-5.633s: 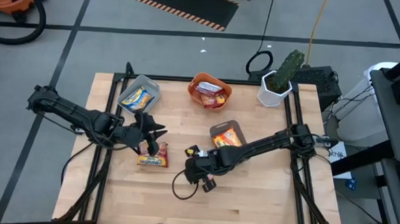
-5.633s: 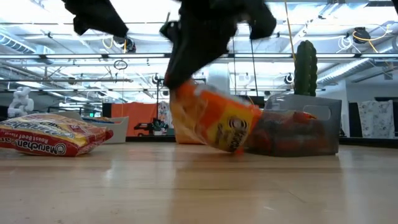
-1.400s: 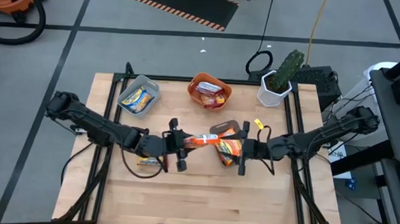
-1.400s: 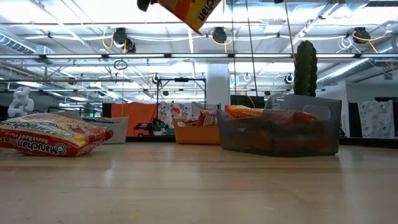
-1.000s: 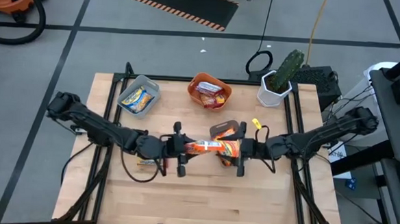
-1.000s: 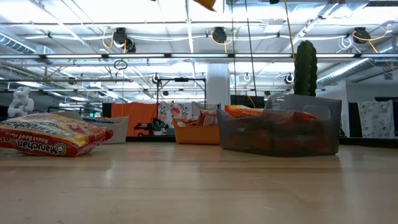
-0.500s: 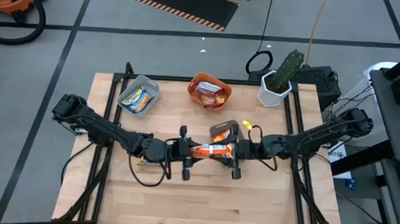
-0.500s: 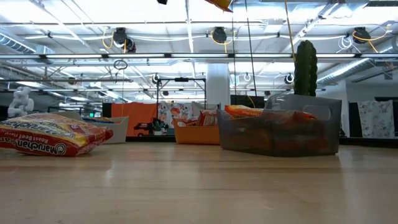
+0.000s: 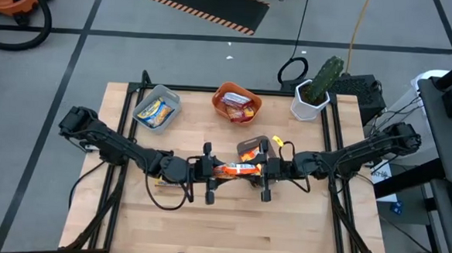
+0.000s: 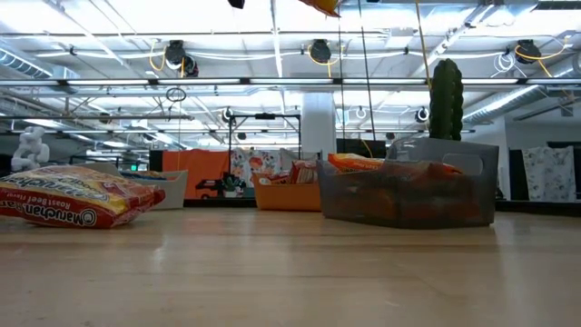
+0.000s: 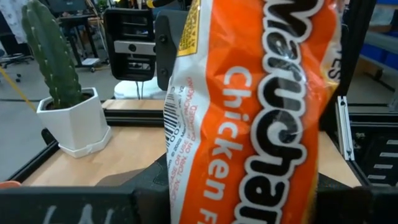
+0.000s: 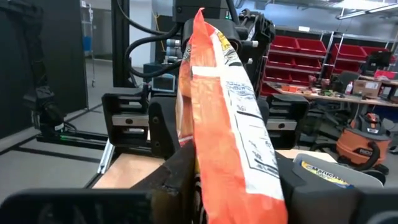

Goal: Sort Maruchan noodles
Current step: Put the orange noodle pack into the black bin

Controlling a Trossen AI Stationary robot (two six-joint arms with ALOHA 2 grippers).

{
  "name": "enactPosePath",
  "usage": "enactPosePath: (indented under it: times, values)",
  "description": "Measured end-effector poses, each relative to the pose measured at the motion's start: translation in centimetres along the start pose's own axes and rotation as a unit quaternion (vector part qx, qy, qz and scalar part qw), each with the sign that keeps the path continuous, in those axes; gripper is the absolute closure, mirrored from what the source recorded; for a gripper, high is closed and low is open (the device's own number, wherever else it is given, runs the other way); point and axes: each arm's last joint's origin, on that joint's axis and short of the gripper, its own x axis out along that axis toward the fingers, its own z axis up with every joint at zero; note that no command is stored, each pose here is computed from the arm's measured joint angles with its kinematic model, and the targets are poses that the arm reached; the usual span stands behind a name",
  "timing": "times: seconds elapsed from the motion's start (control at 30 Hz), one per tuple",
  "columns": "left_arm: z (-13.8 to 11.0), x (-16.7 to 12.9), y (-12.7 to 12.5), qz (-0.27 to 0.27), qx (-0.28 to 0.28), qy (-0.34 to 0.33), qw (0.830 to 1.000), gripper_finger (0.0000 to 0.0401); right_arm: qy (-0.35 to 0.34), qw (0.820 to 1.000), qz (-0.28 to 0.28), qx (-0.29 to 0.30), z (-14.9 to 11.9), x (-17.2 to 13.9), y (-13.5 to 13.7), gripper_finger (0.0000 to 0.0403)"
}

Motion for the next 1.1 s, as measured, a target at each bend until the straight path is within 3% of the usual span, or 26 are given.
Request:
enactPosePath:
  times: [0.3,0.6,0.8,0.97,1.1]
  values:
    - [-0.2,-0.2,-0.4,-0.005,0.008,0.010,1.000,0.0249,0.001,1.000,-0.003,-0.008,0.0,0.0,0.0,0.0290]
    - [-0.3,-1.4,0.2,0.024,-0.005,0.059,0.998,0.0136,0.035,0.999,-0.005,-0.002,0.7,-1.4,-0.5,0.0292]
    - [-0.3,-3.2,1.2,0.036,-0.028,0.126,0.991,0.0115,0.092,0.996,-0.012,0.016,1.2,-3.4,-1.5,0.0291]
    - [-0.9,-4.5,1.9,0.057,-0.062,0.186,0.979,0.0114,0.117,0.990,-0.035,0.068,1.4,-4.5,-3.3,0.0291]
    - [-1.6,-4.9,1.7,0.061,-0.056,0.219,0.972,0.0114,0.134,0.982,0.022,0.130,1.3,-4.7,-5.5,0.0289]
